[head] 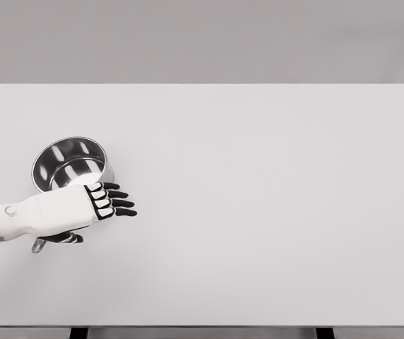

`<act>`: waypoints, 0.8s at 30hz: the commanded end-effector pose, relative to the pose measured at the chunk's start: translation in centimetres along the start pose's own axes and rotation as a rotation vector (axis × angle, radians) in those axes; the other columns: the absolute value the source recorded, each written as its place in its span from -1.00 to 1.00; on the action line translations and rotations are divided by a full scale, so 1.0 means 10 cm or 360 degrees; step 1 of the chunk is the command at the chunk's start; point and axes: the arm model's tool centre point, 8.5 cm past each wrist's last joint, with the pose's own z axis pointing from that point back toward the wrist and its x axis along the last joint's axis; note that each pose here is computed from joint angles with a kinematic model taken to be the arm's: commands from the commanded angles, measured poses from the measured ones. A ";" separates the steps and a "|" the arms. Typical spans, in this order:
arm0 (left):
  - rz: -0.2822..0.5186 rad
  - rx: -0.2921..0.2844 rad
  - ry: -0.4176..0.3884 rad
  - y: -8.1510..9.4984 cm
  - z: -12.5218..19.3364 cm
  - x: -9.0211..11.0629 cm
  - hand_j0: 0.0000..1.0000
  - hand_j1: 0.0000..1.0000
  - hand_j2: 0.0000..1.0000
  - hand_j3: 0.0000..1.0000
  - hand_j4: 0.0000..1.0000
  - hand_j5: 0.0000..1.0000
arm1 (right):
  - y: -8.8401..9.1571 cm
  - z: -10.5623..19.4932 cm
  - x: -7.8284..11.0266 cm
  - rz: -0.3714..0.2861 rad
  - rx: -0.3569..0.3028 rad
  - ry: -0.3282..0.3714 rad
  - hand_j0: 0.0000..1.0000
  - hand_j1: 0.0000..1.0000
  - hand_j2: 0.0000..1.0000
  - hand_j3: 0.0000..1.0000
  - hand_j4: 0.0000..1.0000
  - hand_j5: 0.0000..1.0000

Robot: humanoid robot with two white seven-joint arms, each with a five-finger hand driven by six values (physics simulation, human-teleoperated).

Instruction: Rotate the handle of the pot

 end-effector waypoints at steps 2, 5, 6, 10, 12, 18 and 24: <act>-0.0003 0.0003 0.0010 0.01 0.01 -0.02 1.00 1.00 1.00 1.00 1.00 1.00 | 0.00 0.00 0.00 0.0000 0.0000 0.0000 1.00 1.00 1.00 1.00 1.00 1.00; -0.0012 0.0001 0.0013 0.02 0.02 -0.02 1.00 1.00 1.00 1.00 1.00 1.00 | 0.00 0.00 0.00 0.0000 0.0000 0.0000 1.00 1.00 1.00 1.00 1.00 1.00; -0.0013 -0.0001 0.0016 0.02 0.02 -0.03 1.00 1.00 1.00 1.00 1.00 1.00 | 0.00 0.00 0.00 0.0000 0.0000 0.0000 1.00 1.00 1.00 1.00 1.00 1.00; -0.0015 -0.0001 0.0022 0.02 0.03 -0.04 1.00 1.00 1.00 1.00 1.00 1.00 | 0.00 0.00 0.00 0.0000 0.0000 0.0000 1.00 1.00 1.00 1.00 1.00 1.00; -0.0021 -0.0015 0.0029 0.02 0.05 -0.05 1.00 1.00 1.00 1.00 1.00 1.00 | 0.00 0.00 0.00 0.0000 0.0000 0.0000 1.00 1.00 1.00 1.00 1.00 1.00; -0.0020 -0.0037 0.0052 0.01 0.11 -0.09 1.00 1.00 1.00 1.00 1.00 1.00 | 0.00 0.00 0.00 0.0000 0.0000 0.0000 1.00 1.00 1.00 1.00 1.00 1.00; -0.0016 -0.0041 0.0065 0.00 0.12 -0.11 1.00 1.00 1.00 1.00 1.00 1.00 | 0.00 0.00 0.00 0.0000 0.0000 0.0000 1.00 1.00 1.00 1.00 1.00 1.00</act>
